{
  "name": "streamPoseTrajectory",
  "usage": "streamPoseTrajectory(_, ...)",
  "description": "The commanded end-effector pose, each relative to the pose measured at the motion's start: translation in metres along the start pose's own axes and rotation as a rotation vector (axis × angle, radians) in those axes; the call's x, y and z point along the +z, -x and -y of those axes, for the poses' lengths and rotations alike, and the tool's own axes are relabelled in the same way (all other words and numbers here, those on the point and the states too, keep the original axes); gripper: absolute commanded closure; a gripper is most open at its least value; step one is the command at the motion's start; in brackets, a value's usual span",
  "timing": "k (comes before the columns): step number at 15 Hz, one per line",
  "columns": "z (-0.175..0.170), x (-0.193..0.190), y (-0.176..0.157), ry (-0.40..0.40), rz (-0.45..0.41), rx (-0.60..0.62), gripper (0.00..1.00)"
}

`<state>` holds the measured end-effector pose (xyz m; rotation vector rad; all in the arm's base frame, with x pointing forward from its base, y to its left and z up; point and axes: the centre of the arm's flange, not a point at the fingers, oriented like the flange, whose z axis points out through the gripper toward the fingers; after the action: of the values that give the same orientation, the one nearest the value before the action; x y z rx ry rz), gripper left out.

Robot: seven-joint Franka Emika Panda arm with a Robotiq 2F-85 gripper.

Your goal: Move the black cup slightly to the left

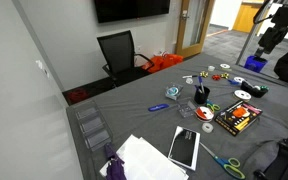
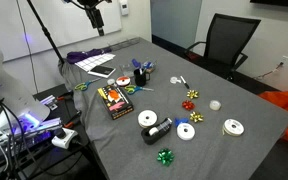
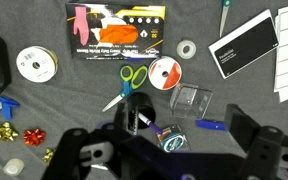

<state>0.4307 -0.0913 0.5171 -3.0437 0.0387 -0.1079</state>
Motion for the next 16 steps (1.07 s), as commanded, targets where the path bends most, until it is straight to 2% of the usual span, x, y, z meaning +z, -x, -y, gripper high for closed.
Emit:
streamPoseTrajectory(1, 0.000, 0.000, 0.000, 0.000, 0.000, 0.000, 0.00)
streamPoseTrajectory(10, 0.000, 0.000, 0.000, 0.000, 0.000, 0.000, 0.00)
streamPoseTrajectory(12, 0.006, 0.007, -0.011, -0.004, -0.008, 0.058, 0.00)
streamPoseTrajectory(16, 0.012, 0.032, -0.043, 0.042, -0.047, 0.232, 0.00)
